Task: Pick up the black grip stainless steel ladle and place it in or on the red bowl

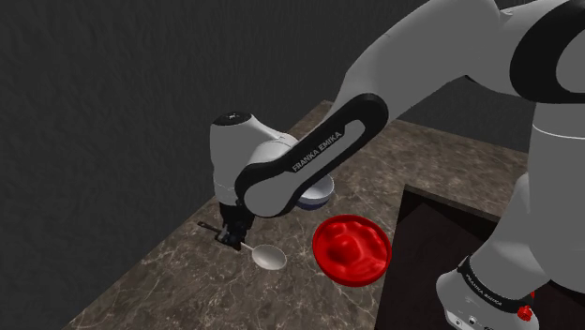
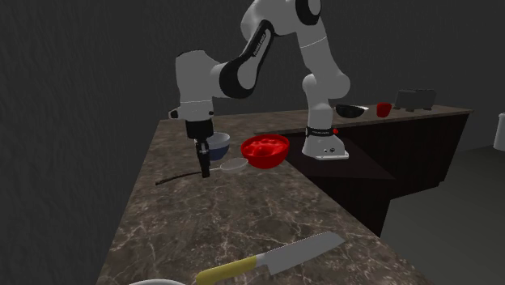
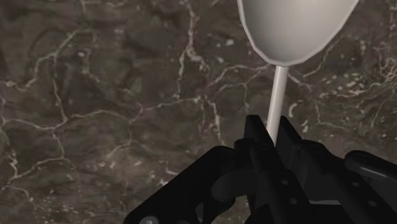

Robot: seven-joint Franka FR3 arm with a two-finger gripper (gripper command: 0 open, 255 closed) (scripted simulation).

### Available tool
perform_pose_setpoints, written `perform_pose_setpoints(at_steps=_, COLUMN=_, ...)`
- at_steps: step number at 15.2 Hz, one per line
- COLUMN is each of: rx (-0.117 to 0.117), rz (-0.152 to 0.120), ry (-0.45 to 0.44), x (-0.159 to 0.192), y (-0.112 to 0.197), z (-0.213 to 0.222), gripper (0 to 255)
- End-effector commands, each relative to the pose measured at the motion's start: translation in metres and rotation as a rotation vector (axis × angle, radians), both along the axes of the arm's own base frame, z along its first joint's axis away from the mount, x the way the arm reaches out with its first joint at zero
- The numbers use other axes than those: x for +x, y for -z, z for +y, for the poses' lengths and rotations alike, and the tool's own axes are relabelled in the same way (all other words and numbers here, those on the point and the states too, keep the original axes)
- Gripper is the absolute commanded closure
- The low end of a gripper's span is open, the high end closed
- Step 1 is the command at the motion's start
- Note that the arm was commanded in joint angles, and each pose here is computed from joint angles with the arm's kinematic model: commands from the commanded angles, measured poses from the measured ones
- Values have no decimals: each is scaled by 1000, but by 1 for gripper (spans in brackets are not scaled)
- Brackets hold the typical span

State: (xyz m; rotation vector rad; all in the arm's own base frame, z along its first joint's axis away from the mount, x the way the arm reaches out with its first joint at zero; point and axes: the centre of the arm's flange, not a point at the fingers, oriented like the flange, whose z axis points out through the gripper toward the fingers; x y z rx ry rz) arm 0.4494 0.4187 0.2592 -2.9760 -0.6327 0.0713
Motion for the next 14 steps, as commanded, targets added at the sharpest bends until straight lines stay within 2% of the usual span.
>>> perform_pose_setpoints(at_steps=1, rx=0, rz=0, ry=0, x=0, y=-11, z=0, gripper=255)
perform_pose_setpoints(at_steps=14, rx=0, rz=0, ry=0, x=0, y=-79, z=0, gripper=255)
